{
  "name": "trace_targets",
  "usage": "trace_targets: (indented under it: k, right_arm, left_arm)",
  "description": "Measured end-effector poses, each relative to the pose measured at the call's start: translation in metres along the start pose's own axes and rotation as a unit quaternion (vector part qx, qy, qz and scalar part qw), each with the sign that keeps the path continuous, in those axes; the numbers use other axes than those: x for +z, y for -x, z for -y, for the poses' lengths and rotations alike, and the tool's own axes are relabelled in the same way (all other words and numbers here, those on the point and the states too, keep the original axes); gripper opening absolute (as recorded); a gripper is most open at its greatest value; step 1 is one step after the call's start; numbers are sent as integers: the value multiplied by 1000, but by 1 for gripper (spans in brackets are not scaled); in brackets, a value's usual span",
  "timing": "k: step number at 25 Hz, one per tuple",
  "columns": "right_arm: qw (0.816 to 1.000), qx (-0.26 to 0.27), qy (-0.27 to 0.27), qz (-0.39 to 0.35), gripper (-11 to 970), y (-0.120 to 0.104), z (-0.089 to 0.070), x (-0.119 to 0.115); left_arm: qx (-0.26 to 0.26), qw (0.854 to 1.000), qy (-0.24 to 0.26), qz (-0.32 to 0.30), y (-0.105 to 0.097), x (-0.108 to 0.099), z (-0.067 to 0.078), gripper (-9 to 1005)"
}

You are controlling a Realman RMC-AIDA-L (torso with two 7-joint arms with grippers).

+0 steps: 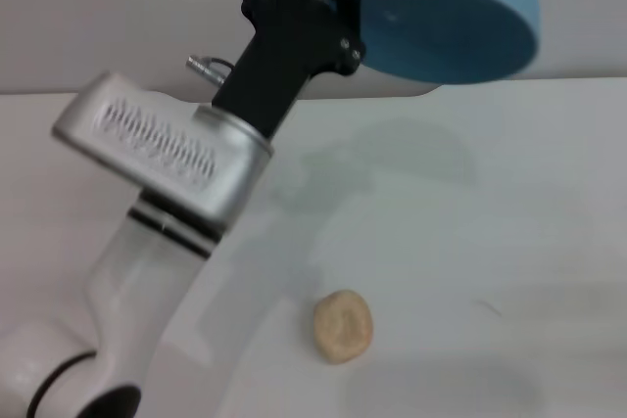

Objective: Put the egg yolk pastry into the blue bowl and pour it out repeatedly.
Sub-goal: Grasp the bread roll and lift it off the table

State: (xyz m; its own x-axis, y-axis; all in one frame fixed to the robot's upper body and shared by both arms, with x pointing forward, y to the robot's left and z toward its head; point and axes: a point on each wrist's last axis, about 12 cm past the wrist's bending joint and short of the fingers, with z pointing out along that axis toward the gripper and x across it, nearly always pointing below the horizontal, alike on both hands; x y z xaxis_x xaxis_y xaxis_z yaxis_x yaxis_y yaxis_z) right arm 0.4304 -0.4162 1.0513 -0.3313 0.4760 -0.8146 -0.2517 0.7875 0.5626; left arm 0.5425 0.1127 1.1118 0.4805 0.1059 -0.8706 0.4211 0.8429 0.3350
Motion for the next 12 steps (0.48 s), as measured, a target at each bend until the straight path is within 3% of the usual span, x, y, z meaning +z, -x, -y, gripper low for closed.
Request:
trace_targets:
  k: [4, 8, 12]
  right_arm:
    - [999, -7, 23, -22, 448, -1, -6, 12]
    - [996, -20, 54, -64, 448, -6, -14, 29]
    - [991, -37, 73, -105, 448, -10, -20, 45]
  left_arm:
    - [-28, 995, 9, -98, -10, 23, -15, 9]
    - [-62, 975, 10, -213, -24, 47, -43, 9]
    - [-76, 957, 9, -279, -30, 62, -67, 8]
